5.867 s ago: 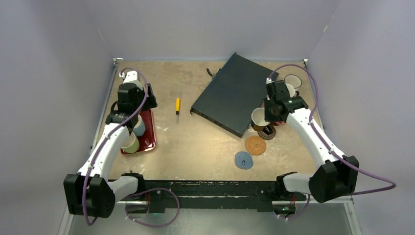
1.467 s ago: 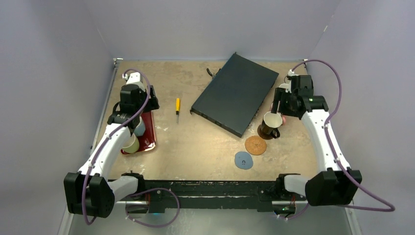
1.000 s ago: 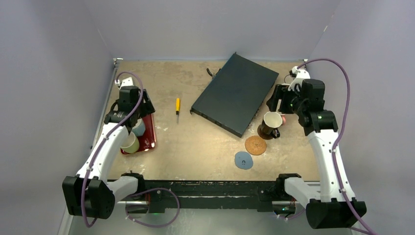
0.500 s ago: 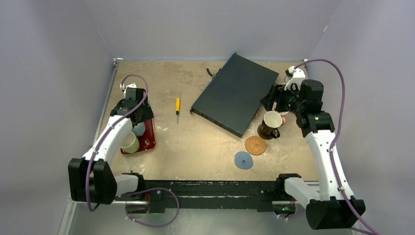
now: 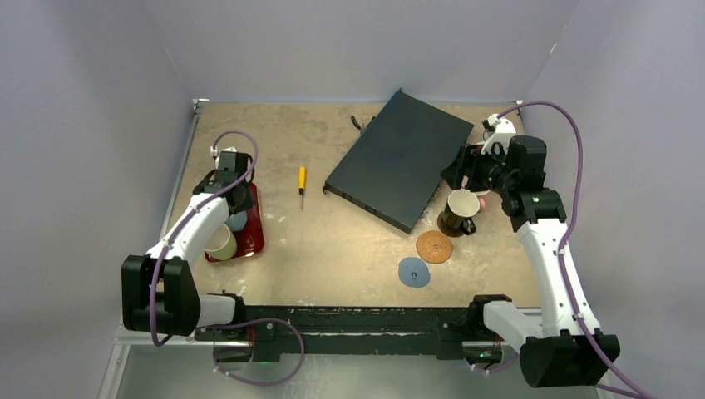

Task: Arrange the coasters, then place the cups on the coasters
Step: Pick up the cup from the tray, then place the cup on the coaster.

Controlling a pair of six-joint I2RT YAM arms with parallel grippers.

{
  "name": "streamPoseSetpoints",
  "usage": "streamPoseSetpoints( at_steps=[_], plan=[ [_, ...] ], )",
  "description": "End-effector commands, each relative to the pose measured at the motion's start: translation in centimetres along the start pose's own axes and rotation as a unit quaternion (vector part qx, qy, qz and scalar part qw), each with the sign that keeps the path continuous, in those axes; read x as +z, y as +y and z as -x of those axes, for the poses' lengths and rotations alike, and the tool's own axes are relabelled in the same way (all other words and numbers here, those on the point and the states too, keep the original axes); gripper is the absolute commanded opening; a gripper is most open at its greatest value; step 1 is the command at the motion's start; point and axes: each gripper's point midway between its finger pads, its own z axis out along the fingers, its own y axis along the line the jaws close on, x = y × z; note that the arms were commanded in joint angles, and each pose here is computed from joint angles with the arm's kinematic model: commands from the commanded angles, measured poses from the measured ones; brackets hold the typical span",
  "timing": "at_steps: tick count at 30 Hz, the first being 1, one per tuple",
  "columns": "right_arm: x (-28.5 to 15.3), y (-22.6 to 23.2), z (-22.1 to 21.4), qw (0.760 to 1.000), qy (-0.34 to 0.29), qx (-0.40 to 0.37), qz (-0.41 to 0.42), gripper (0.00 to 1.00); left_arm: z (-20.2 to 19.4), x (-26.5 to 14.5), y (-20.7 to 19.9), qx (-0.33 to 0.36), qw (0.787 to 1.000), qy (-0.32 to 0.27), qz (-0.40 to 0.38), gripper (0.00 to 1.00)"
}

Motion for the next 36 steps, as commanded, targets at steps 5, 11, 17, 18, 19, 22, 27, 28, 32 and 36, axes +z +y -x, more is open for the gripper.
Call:
streamPoseSetpoints(
  at_steps=[5, 11, 17, 18, 19, 22, 27, 28, 32, 36],
  plan=[
    [-0.3, 0.2, 0.3, 1.000, -0.005, 0.000, 0.002, 0.68, 0.7, 0.3, 0.8, 0.011, 1.000, -0.019, 0.018, 0.04],
    [-0.7, 0.5, 0.9, 1.000, -0.010, -0.004, 0.004, 0.68, 3.4, -1.7, -0.2, 0.003, 0.998, -0.057, -0.018, 0.00],
    [-0.8, 0.6, 0.5, 1.000, -0.008, -0.008, 0.010, 0.68, 7.0, -4.8, -2.2, -0.005, 0.992, -0.100, -0.082, 0.00],
    [-0.7, 0.6, 0.4, 1.000, -0.007, -0.008, 0.012, 0.68, 7.4, -5.4, -2.7, -0.006, 0.990, -0.102, -0.094, 0.00],
    [-0.6, 0.6, 0.3, 1.000, -0.007, -0.008, 0.014, 0.68, 7.7, -5.9, -3.1, -0.008, 0.989, -0.103, -0.107, 0.00],
    [-0.3, 1.4, 0.2, 0.999, -0.008, 0.001, 0.037, 0.71, 8.0, -7.1, -4.2, -0.029, 0.985, -0.099, -0.137, 0.00],
    [0.1, 3.1, 0.4, 0.997, -0.021, 0.029, 0.065, 0.72, 6.3, -8.2, -7.2, -0.098, 0.976, -0.067, -0.180, 0.00],
    [0.3, 3.4, 0.4, 0.997, -0.021, 0.031, 0.064, 0.72, 5.8, -8.5, -8.0, -0.107, 0.975, -0.063, -0.185, 0.00],
    [1.3, 4.9, -0.5, 0.998, -0.010, 0.032, 0.057, 0.71, 3.0, -9.1, -10.2, -0.156, 0.971, -0.039, -0.175, 0.00],
    [2.5, 7.4, -1.9, 0.997, 0.005, 0.036, 0.074, 0.71, 0.3, -9.3, -11.3, -0.198, 0.965, -0.015, -0.174, 0.00]
  ],
)
